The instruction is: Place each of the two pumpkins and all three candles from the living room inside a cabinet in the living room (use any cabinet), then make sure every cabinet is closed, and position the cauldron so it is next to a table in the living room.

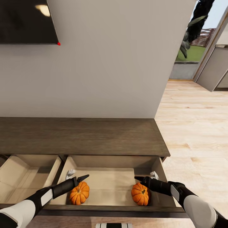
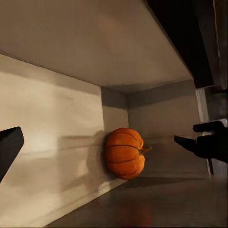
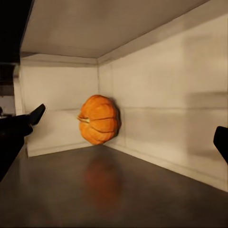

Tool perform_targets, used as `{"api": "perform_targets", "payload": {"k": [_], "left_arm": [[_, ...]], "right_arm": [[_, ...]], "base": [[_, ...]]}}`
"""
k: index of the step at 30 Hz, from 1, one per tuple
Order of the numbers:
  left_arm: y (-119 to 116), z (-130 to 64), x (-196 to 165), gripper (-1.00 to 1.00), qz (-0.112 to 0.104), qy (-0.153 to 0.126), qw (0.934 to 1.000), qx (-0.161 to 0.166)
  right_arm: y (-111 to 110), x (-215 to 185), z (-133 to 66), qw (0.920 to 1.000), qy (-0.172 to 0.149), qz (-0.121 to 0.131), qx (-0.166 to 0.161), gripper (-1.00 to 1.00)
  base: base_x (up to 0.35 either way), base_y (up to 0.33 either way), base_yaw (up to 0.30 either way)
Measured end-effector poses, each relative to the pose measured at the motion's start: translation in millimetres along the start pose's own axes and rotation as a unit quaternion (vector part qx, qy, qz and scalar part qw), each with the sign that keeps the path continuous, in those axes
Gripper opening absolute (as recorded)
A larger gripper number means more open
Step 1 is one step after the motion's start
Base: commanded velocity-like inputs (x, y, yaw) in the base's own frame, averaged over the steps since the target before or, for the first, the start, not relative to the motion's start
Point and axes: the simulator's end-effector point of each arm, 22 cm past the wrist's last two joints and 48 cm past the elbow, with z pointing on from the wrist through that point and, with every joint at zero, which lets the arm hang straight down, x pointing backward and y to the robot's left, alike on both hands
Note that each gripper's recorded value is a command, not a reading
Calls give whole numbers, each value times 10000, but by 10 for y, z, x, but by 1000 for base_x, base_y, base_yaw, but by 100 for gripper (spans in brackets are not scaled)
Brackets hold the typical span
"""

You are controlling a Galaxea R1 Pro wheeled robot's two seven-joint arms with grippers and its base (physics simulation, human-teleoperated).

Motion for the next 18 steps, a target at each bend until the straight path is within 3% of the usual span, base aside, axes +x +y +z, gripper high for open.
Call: {"api": "perform_targets", "payload": {"k": [6,8,12,18], "left_arm": [[-95,-72,-42,100,16,-19,9996,278],[-128,-76,-42,100,13,-16,9994,354],[-236,-92,-40,100,3,-6,9982,605],[-312,-108,-72,100,-11,-56,9970,776]], "right_arm": [[58,1,-2,9999,6,9,-132,100],[162,-5,-19,9993,4,11,-379,100],[341,-2,-43,9969,9,16,-792,100],[386,-2,-64,9959,34,103,-898,100]], "base": [[0,0,0],[-69,0,0],[-247,0,0],[-176,0,0]]}}
